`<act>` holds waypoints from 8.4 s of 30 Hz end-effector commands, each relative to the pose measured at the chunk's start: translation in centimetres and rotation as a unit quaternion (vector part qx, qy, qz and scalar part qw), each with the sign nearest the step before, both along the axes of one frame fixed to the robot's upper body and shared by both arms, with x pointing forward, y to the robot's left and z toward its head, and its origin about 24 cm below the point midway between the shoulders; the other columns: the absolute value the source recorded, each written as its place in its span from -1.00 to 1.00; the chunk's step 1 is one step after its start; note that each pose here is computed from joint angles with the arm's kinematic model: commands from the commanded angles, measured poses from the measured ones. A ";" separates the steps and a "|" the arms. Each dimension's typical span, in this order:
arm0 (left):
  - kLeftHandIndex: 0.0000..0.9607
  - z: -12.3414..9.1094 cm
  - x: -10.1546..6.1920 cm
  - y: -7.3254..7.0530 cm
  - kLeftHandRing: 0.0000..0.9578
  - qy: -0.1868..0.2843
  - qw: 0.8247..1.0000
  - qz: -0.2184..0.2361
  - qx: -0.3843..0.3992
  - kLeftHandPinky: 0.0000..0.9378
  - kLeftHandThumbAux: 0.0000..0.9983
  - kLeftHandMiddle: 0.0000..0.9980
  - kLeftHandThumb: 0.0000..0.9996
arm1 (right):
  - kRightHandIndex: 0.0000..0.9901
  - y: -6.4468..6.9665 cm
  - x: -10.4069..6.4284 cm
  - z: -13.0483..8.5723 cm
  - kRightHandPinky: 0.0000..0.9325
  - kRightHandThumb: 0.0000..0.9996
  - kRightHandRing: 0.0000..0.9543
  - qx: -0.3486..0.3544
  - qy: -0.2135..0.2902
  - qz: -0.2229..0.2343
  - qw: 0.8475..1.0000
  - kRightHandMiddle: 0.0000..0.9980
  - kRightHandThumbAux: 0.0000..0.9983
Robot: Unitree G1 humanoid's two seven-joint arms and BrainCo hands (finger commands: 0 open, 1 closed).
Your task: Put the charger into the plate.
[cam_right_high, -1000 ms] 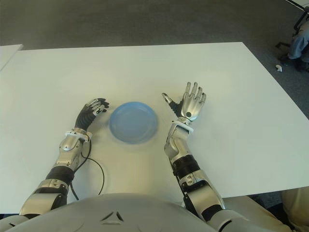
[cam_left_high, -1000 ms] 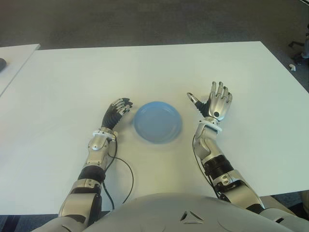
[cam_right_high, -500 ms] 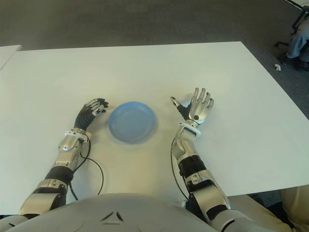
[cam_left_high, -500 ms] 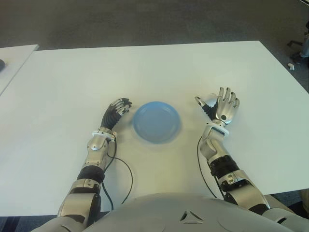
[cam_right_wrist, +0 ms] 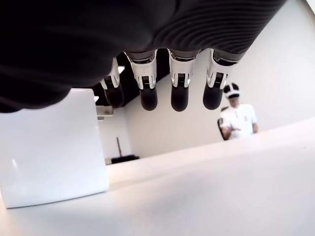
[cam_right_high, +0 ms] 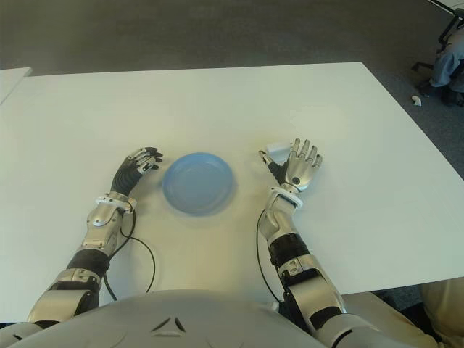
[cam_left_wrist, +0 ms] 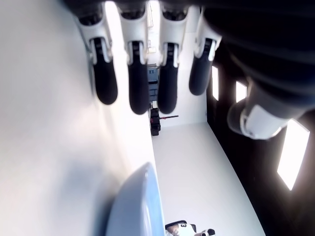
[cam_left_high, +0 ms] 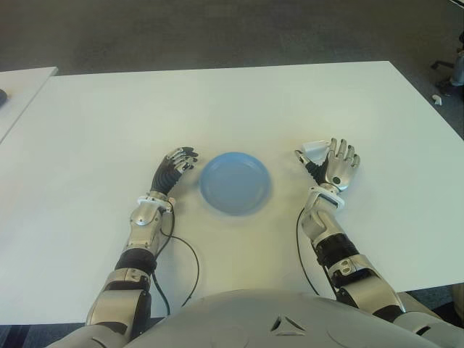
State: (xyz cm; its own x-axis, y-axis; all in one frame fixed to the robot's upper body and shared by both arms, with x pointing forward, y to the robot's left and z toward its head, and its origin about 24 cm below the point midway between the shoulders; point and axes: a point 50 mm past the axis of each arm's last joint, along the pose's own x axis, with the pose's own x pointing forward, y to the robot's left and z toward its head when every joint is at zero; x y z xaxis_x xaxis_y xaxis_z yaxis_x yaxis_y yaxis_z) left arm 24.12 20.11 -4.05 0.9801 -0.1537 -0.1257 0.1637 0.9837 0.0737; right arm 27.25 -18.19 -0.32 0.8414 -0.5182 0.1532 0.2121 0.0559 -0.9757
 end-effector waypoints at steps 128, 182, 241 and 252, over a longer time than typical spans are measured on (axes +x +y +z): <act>-0.37 -8.0 -8.8 -0.1 -0.29 0.255 0.967 0.012 0.001 -0.29 0.10 -0.28 -0.86 | -1.00 2.5 0.3 -5.4 -1.00 -0.34 -1.00 0.071 0.137 0.024 0.988 -1.00 -0.86; -0.36 -7.9 -8.9 -0.1 -0.25 0.252 0.968 0.003 0.000 -0.25 0.12 -0.25 -0.94 | -0.66 2.4 -0.7 -6.2 -0.50 -0.15 -0.55 0.092 0.072 0.032 0.993 -0.51 -0.57; -0.34 -8.0 -8.9 -0.3 -0.27 0.261 0.965 0.001 -0.004 -0.30 0.14 -0.24 -0.94 | -0.11 2.1 -1.2 -4.2 0.91 0.49 0.86 0.108 -0.182 0.056 0.976 0.80 0.42; -0.32 -8.0 -9.0 -0.4 -0.29 0.260 0.965 -0.002 -0.011 -0.38 0.17 -0.23 -0.95 | -0.11 2.4 -0.6 -3.5 0.90 0.49 0.85 0.099 -0.202 0.066 0.972 0.79 0.42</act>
State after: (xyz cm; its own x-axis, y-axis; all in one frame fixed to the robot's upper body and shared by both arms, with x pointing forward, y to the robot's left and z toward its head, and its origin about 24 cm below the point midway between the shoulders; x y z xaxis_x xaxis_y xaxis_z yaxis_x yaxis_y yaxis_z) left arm 23.57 20.21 -4.33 0.9773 -0.1633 -0.1354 0.1761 0.9804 0.0886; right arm 30.07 -16.78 -0.33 0.7687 -0.4296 0.4738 0.6162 0.2993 -0.7285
